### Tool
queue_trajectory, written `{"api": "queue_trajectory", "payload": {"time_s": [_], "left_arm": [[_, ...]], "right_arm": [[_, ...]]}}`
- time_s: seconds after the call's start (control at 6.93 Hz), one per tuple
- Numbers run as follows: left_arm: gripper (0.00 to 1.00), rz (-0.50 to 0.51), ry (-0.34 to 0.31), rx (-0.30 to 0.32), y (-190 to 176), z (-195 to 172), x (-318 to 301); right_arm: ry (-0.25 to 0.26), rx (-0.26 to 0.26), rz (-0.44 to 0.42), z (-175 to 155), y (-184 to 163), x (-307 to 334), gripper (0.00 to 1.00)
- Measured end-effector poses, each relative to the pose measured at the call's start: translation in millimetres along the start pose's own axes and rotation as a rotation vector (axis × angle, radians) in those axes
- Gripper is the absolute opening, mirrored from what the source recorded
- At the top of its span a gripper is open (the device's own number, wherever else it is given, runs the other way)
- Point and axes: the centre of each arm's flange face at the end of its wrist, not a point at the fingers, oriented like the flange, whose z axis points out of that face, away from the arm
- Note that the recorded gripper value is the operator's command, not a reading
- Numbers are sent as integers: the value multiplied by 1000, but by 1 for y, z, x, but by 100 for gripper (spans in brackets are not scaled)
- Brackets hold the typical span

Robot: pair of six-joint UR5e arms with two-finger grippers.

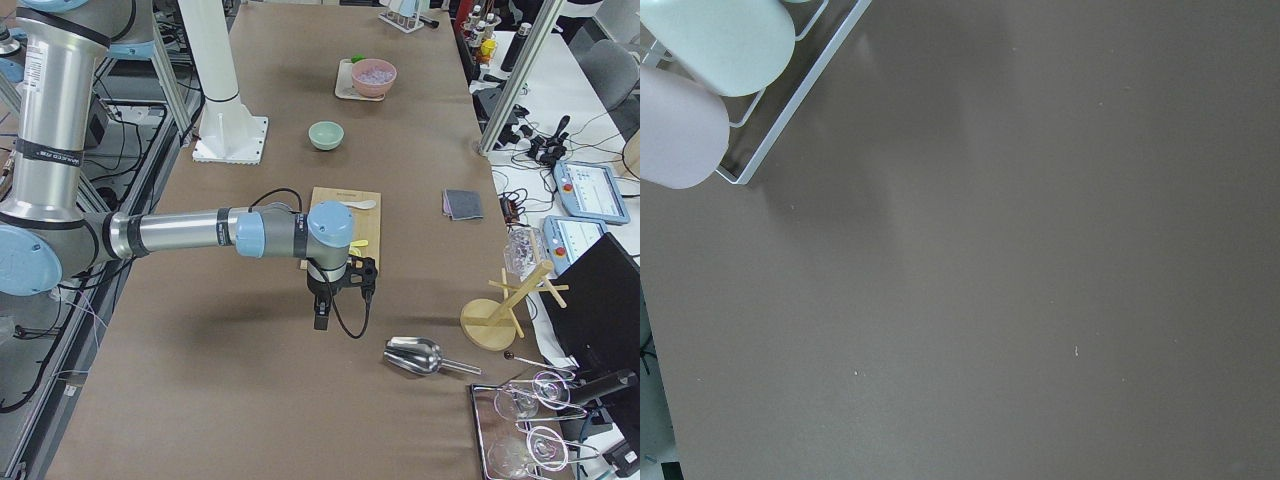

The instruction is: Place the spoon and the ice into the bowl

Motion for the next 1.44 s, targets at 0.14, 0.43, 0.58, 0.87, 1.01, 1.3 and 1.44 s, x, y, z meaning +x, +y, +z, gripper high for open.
{"api": "queue_trajectory", "payload": {"time_s": [0.14,0.43,0.58,0.87,1.01,1.3,1.44], "left_arm": [[99,2,0,1,-1,-1,1],[99,10,-2,7,-4,-4,4],[99,15,-3,13,-5,-7,7],[99,39,-14,45,-8,-23,19],[99,55,-20,66,-12,-33,25],[99,110,-34,140,-27,-52,36],[99,149,-46,193,-33,-59,40]], "right_arm": [[0,0,0,0,0,0,100],[1,0,0,0,0,0,100],[2,1,1,0,0,0,100],[-2,21,-6,-11,0,-7,100],[-8,36,-19,-19,-1,-14,100],[-22,83,-65,-40,-8,-34,100],[-25,110,-89,-52,-14,-45,100]]}}
